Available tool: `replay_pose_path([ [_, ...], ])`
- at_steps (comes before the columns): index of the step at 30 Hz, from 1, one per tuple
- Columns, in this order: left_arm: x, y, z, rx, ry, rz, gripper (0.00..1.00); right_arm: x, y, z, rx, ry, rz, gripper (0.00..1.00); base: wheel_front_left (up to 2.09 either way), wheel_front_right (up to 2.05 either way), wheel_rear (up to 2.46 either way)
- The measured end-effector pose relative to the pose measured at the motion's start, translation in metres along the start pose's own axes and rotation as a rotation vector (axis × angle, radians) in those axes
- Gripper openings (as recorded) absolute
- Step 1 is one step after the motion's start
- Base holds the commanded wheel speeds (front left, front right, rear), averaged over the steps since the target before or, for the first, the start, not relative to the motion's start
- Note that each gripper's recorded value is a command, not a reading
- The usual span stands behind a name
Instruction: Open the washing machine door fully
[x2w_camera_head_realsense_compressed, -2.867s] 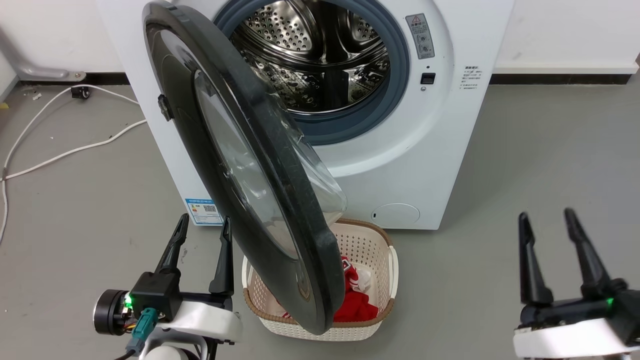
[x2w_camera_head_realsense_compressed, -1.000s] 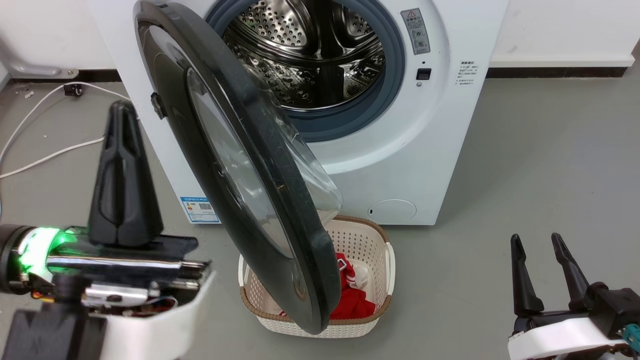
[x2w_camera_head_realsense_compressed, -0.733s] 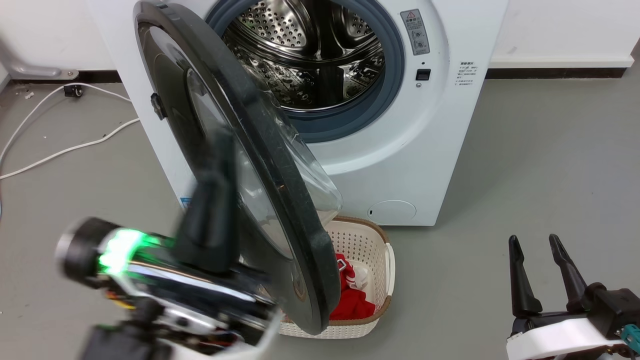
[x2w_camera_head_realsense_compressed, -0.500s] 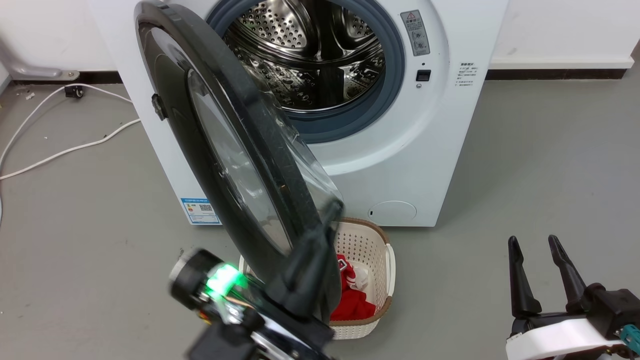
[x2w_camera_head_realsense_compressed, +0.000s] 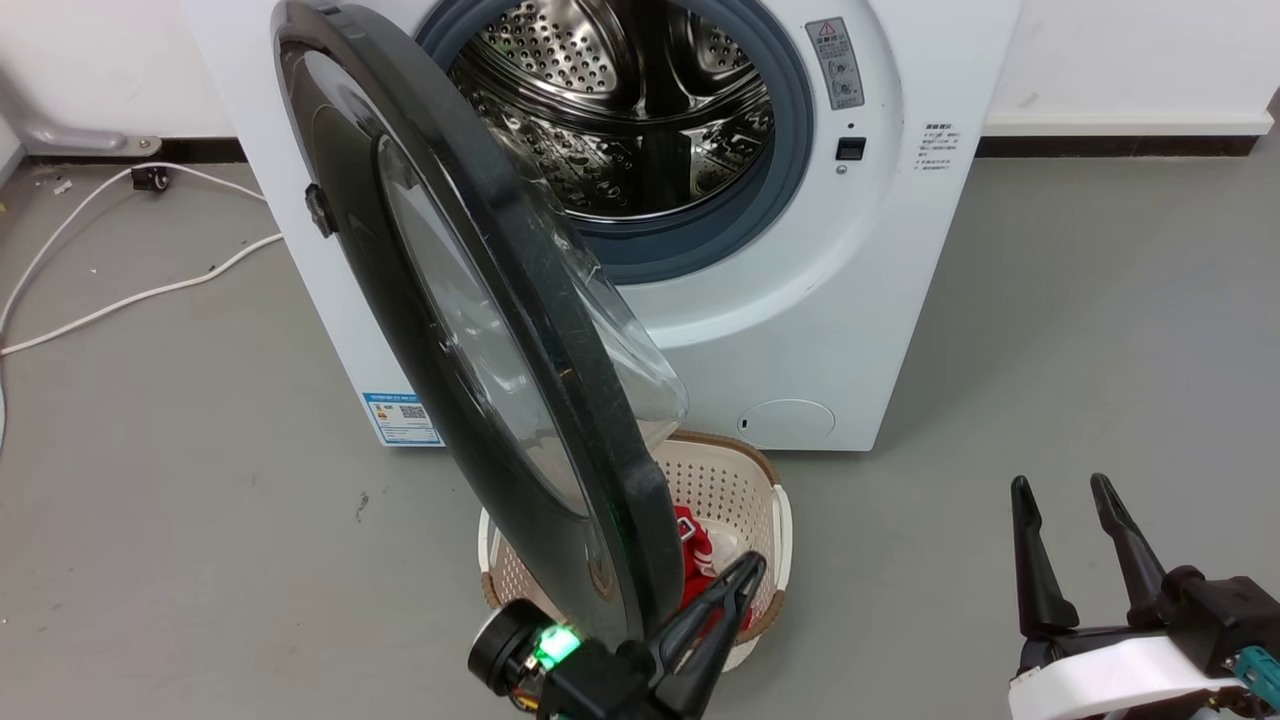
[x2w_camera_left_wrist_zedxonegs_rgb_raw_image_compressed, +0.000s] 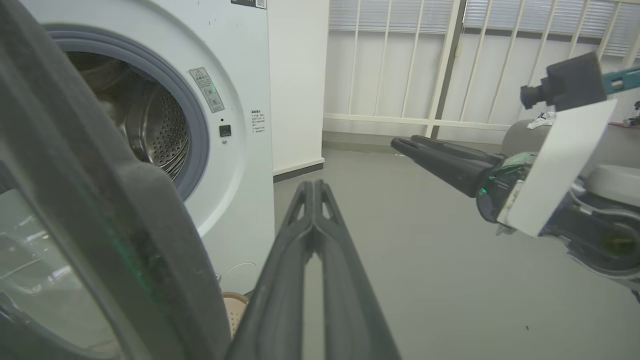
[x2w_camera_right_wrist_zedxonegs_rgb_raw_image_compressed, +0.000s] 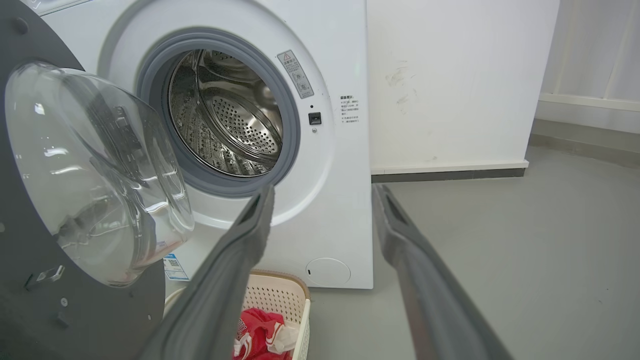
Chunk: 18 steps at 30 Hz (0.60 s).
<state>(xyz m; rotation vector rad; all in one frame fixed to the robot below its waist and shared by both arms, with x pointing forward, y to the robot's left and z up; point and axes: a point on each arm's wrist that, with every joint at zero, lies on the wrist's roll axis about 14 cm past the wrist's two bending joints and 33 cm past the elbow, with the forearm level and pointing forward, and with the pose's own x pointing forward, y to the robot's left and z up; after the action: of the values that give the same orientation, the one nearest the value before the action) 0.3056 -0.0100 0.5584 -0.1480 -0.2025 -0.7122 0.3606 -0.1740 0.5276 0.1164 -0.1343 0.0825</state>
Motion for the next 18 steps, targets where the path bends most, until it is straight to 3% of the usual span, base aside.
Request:
replay_pose_path([
  [18, 0.030, 0.030, -0.022, 0.010, 0.055, 0.083, 0.00, -0.002, -0.005, -0.006, 0.019, 0.024, -0.018, 1.00, 0.00, 0.00, 0.00],
])
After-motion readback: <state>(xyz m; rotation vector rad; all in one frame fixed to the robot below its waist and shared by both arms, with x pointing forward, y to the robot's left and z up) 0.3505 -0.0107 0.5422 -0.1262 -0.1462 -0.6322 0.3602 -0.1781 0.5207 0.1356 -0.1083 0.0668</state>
